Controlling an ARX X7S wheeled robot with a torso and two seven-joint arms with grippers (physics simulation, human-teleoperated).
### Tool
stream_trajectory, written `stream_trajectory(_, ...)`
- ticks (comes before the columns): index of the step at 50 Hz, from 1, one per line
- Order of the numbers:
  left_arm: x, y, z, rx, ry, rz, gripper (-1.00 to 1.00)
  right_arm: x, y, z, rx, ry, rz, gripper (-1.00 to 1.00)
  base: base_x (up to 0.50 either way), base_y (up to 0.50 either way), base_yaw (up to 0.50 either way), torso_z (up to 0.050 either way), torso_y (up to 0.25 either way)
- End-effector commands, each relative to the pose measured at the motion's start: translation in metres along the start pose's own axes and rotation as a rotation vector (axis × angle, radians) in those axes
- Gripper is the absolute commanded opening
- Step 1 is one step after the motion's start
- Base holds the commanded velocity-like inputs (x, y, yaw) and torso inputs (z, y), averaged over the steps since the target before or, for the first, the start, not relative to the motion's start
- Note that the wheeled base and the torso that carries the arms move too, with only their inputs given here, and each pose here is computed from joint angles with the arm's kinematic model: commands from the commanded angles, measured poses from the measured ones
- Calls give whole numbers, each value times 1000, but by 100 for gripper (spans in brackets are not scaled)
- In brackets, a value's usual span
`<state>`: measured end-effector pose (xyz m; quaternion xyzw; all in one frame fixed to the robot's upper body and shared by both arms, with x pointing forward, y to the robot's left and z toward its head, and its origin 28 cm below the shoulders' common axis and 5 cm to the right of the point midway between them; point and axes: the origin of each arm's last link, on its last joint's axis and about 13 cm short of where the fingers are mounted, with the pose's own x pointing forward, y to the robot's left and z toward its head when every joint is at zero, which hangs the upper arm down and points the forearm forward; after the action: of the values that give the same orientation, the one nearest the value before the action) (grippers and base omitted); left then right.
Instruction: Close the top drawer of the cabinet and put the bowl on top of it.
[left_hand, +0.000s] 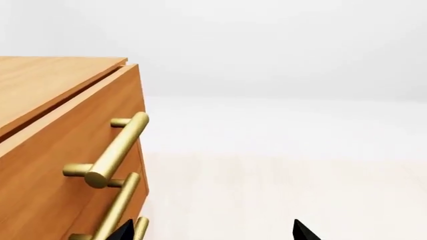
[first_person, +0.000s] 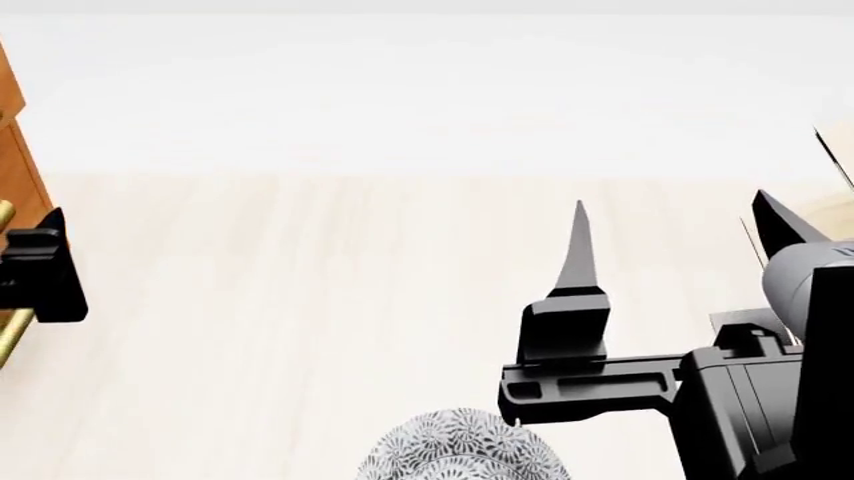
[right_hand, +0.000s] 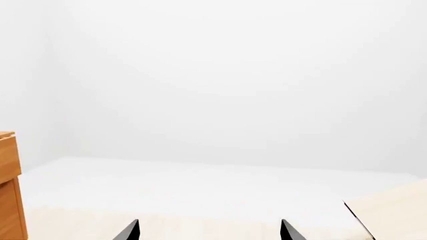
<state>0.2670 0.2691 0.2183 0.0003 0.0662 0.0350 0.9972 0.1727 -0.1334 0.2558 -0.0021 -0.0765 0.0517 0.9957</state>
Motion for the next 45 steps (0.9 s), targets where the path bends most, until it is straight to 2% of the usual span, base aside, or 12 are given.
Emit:
stream_trajectory(1,19,8,-7,22,28,28,100,1,0,0,0,1,0,100,0,0,0,0,0)
stream_trajectory(11,24,21,-12,39,34,84,100,2,-1,-6,3,10,0,100,0,0,0,0,0)
stream_trajectory(27,28,28,-19,34,54,106,100,5,-2,-9,2,16,-1,100,0,0,0,0,0)
stream_trajectory(37,37,38,-27,26,78,159,100,4,-2,-11,4,17,-1,100,0,0,0,0,0)
stream_trajectory(45,43,44,-23,18,77,201,100,3,-2,-11,1,17,1,100,0,0,0,0,0)
